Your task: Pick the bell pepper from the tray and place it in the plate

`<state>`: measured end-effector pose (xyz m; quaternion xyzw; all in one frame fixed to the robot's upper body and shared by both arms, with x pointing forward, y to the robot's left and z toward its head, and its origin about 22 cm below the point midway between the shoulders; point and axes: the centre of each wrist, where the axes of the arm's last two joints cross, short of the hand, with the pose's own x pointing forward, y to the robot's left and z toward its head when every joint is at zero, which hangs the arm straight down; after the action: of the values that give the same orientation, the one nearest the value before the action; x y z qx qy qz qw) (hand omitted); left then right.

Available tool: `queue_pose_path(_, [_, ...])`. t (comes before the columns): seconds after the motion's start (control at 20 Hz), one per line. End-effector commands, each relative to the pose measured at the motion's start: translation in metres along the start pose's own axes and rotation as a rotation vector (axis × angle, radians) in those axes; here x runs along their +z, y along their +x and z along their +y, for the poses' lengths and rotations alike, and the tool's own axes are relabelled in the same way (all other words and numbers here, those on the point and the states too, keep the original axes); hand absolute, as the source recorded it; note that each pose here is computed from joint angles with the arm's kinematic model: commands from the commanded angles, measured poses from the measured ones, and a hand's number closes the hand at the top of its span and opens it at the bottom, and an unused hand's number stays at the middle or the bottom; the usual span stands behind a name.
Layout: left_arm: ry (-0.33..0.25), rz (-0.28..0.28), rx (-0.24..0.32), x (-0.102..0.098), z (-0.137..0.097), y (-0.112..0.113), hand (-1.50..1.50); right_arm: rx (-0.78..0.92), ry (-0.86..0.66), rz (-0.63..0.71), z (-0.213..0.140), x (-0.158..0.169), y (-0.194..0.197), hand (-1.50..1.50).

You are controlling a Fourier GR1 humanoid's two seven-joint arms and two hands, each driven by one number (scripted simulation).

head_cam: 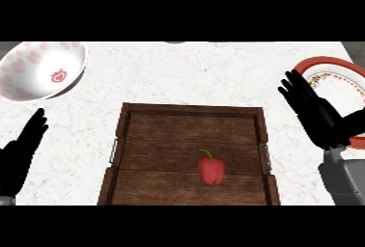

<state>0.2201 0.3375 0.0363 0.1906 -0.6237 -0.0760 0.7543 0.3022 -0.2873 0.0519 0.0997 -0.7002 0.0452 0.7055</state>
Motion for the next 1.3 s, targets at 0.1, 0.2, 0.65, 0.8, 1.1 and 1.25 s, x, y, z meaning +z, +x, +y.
queue_pose_path(0.1, [-0.007, 0.038, 0.085, -0.009, -0.035, 0.008, 0.00, 0.104, 0.181, -0.078, 0.080, -0.005, 0.027, 1.50])
queue_pose_path(0.2, [-0.002, 0.054, 0.114, -0.005, -0.052, -0.002, 0.00, 0.160, 0.280, -0.166, 0.128, -0.005, 0.052, 1.50])
queue_pose_path(0.65, [-0.032, 0.131, 0.209, -0.005, -0.077, -0.012, 0.00, 0.601, -0.035, -0.302, 0.113, 0.030, 0.013, 1.50])
queue_pose_path(0.8, [-0.025, 0.103, 0.193, -0.007, -0.088, -0.007, 0.00, 0.384, 0.110, -0.397, 0.127, 0.055, -0.013, -1.50])
queue_pose_path(1.1, [-0.049, 0.099, 0.179, -0.007, -0.093, -0.016, 0.00, 0.860, 0.315, -0.329, 0.124, 0.052, -0.008, -1.50])
queue_pose_path(1.25, [-0.054, 0.110, 0.190, -0.009, -0.102, -0.001, 0.00, 1.085, 0.293, -0.299, 0.123, 0.059, 0.014, -1.50])
